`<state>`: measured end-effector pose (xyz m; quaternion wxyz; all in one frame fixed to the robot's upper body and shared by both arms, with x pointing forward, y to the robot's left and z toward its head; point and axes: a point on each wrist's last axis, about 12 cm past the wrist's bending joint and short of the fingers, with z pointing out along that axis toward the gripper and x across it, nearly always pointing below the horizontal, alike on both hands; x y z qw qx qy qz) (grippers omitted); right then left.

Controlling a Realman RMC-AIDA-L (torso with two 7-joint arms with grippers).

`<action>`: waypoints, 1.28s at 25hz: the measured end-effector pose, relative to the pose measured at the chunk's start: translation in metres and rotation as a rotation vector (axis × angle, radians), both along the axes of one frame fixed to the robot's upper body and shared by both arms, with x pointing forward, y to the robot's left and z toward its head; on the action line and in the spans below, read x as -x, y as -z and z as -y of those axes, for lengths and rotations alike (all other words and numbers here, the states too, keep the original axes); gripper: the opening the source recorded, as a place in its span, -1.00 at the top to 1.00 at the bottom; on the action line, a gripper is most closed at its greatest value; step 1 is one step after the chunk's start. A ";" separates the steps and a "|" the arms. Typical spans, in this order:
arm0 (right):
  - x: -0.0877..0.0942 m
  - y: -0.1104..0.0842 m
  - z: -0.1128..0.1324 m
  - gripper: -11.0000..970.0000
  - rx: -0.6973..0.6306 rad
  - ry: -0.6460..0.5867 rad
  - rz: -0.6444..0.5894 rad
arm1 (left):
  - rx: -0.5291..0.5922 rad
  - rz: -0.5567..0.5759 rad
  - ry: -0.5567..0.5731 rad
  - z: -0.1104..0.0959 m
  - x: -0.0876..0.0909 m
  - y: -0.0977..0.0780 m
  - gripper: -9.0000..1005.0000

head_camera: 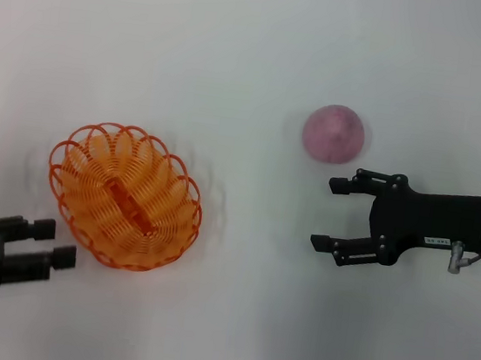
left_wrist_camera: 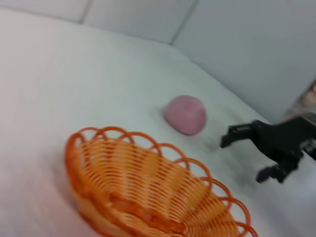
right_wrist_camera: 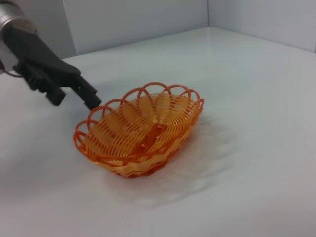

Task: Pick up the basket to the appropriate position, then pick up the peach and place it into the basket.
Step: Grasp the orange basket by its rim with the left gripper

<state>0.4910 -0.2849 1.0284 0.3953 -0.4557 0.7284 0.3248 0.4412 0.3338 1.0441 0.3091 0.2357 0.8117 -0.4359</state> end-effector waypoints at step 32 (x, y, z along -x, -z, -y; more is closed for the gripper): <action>-0.001 -0.001 -0.001 -0.95 -0.003 -0.003 0.004 | -0.274 -0.001 -0.103 0.002 -0.109 -0.042 -0.50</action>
